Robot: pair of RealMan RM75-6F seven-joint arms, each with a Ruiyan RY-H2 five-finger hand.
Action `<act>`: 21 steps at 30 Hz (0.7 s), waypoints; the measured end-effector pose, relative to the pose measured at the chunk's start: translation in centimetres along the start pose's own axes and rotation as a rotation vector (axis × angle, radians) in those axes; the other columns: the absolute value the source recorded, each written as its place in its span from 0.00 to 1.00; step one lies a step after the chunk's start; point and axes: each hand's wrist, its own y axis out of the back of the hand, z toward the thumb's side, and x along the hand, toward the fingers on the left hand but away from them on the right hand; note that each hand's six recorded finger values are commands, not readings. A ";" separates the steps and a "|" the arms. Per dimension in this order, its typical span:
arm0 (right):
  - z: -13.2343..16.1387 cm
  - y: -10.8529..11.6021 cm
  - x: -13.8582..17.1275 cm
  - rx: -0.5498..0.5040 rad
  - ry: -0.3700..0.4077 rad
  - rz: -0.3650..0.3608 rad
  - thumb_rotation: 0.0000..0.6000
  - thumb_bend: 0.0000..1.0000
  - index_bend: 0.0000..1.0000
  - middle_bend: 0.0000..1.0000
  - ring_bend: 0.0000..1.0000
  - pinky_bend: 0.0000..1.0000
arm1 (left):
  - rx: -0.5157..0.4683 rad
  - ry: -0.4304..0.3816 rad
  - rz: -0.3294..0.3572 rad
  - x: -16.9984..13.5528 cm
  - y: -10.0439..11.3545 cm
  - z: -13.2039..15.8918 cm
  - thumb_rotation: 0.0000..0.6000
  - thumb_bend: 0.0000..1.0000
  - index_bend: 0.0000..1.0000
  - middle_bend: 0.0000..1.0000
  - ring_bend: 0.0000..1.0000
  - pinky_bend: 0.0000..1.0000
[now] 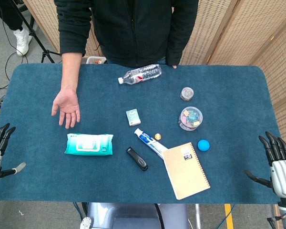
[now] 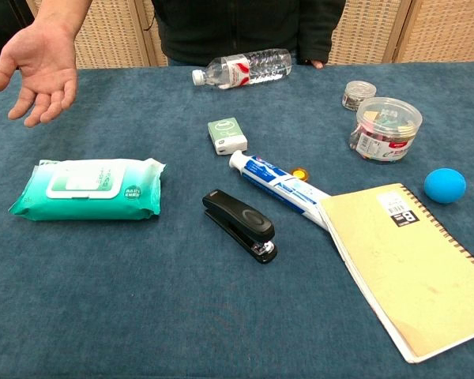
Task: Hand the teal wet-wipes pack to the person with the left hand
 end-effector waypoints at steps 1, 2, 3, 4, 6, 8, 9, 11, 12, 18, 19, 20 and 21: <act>0.0 0.0 0.0 0.000 0.000 0.001 1.00 0.00 0.00 0.00 0.00 0.00 | 0.000 0.000 0.000 0.0 0.0 0.0 1.00 0.00 0.00 0.00 0.00 0.00; 0.0 0.0 0.0 0.000 -0.001 0.001 1.00 0.00 0.00 0.00 0.00 0.00 | 0.000 0.000 -0.001 0.0 0.0 0.0 1.00 0.00 0.00 0.00 0.00 0.00; 0.0 0.0 0.0 0.000 -0.001 0.001 1.00 0.00 0.00 0.00 0.00 0.00 | 0.000 0.000 -0.001 0.0 0.0 0.0 1.00 0.00 0.00 0.00 0.00 0.00; 0.0 0.0 0.0 0.000 -0.002 0.000 1.00 0.00 0.00 0.00 0.00 0.00 | 0.000 0.000 -0.002 0.0 0.0 0.0 1.00 0.00 0.00 0.00 0.00 0.00; -0.1 0.1 0.0 -0.001 -0.003 -0.001 1.00 0.00 0.00 0.00 0.00 0.00 | 0.002 0.000 -0.006 0.0 -0.2 0.0 1.00 0.00 0.00 0.00 0.00 0.00; 0.0 0.1 0.1 -0.007 -0.003 -0.001 1.00 0.00 0.00 0.00 0.00 0.00 | 0.004 -0.003 -0.015 0.1 -0.4 0.1 1.00 0.00 0.00 0.00 0.00 0.00; -0.1 0.2 0.1 -0.008 -0.004 -0.001 1.00 0.00 0.00 0.00 0.00 0.00 | 0.006 -0.008 -0.025 0.1 -0.6 0.2 1.00 0.00 0.00 0.00 0.00 0.00; -0.1 0.3 0.0 -0.013 -0.007 -0.005 1.00 0.00 0.00 0.00 0.00 0.00 | 0.008 -0.021 -0.052 0.2 -1.3 0.4 1.00 0.00 0.00 0.00 0.00 0.00; -0.2 0.4 0.0 -0.015 -0.009 -0.007 1.00 0.00 0.00 0.00 0.00 0.00 | 0.009 -0.032 -0.076 0.4 -1.9 0.7 1.00 0.00 0.00 0.00 0.00 0.00; -0.8 0.4 -0.2 -0.024 -0.030 -0.002 1.00 0.00 0.00 0.00 0.00 0.00 | 0.008 -0.136 -0.253 1.7 -6.4 3.0 1.00 0.00 0.00 0.00 0.00 0.00; -0.8 0.4 -0.3 -0.026 -0.031 -0.002 1.00 0.00 0.00 0.00 0.00 0.00 | 0.011 -0.154 -0.281 1.9 -7.2 3.4 1.00 0.00 0.00 0.00 0.00 0.00; -0.9 0.4 -0.3 -0.027 -0.033 -0.002 1.00 0.00 0.00 0.00 0.00 0.00 | 0.013 -0.171 -0.307 2.2 -8.1 3.9 1.00 0.00 0.00 0.00 0.00 0.00; -0.9 0.4 -0.4 -0.028 -0.034 -0.001 1.00 0.00 0.00 0.00 0.00 0.00 | 0.017 -0.193 -0.337 2.6 -9.1 4.7 1.00 0.00 0.00 0.00 0.00 0.00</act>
